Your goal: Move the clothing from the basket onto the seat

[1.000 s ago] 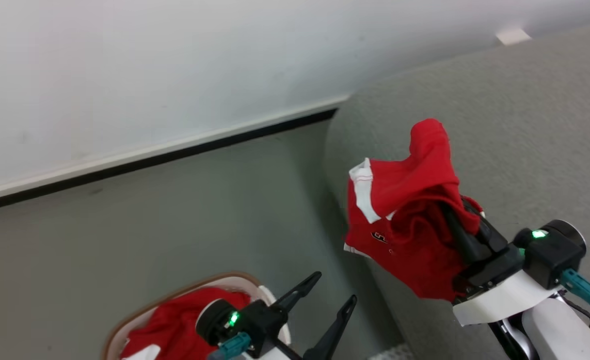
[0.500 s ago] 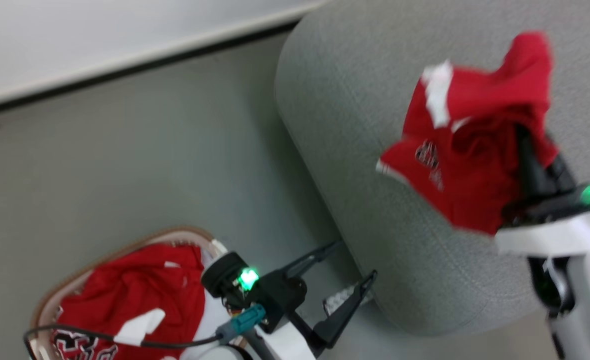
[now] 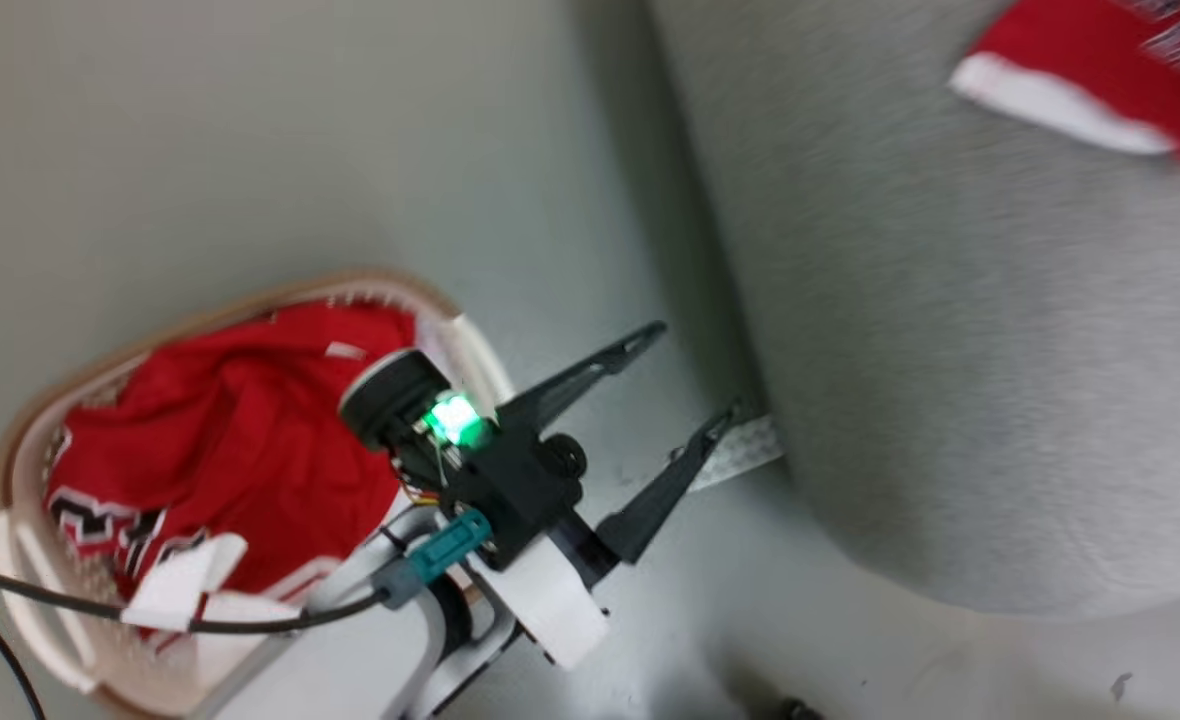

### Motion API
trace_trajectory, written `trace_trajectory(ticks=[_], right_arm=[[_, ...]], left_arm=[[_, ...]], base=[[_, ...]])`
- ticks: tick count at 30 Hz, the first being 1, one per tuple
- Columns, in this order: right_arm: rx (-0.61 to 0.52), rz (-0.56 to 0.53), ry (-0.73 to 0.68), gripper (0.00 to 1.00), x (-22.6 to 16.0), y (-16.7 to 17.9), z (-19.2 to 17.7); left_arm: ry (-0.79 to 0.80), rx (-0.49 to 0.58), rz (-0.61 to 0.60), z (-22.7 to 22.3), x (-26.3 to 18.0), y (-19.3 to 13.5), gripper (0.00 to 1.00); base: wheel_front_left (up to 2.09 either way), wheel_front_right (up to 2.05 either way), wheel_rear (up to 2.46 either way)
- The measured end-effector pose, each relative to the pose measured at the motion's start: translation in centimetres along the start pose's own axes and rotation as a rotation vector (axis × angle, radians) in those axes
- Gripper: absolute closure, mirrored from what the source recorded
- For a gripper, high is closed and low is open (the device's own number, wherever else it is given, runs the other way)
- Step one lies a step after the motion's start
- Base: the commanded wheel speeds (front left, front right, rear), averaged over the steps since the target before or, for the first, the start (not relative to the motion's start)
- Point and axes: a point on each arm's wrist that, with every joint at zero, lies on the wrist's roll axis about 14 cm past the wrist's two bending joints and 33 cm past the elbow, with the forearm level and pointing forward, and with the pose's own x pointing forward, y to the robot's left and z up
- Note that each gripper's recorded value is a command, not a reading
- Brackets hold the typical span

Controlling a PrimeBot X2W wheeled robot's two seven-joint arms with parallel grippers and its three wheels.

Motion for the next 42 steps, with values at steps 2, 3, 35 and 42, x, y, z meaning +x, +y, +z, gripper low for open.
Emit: trace_trajectory(ticks=[2, 3, 35, 42], right_arm=[[-0.006, -0.060, 0.026, 1.00, 1.4, -1.5, -1.4], [-0.018, -0.084, 0.043, 1.00, 1.9, -2.1, -2.3], [-0.021, 0.117, 0.057, 0.00, -12.4, 4.3, -2.6], [0.076, 0.199, 0.010, 0.00, -16.6, 6.6, -0.1]], left_arm=[[0.007, -0.018, 0.033, -1.1, -0.6, 1.4, 0.00], [0.012, -0.024, 0.050, -1.5, -0.9, 2.0, 0.00], [-0.027, 0.008, 0.500, 2.4, -10.4, 4.8, 0.00], [-0.051, 0.025, 0.690, 4.5, -15.4, 3.7, 0.00]], base=[[0.00, 0.00, 0.00], [0.00, 0.00, 0.00], [0.00, 0.00, 0.00], [0.00, 0.00, 0.00]])
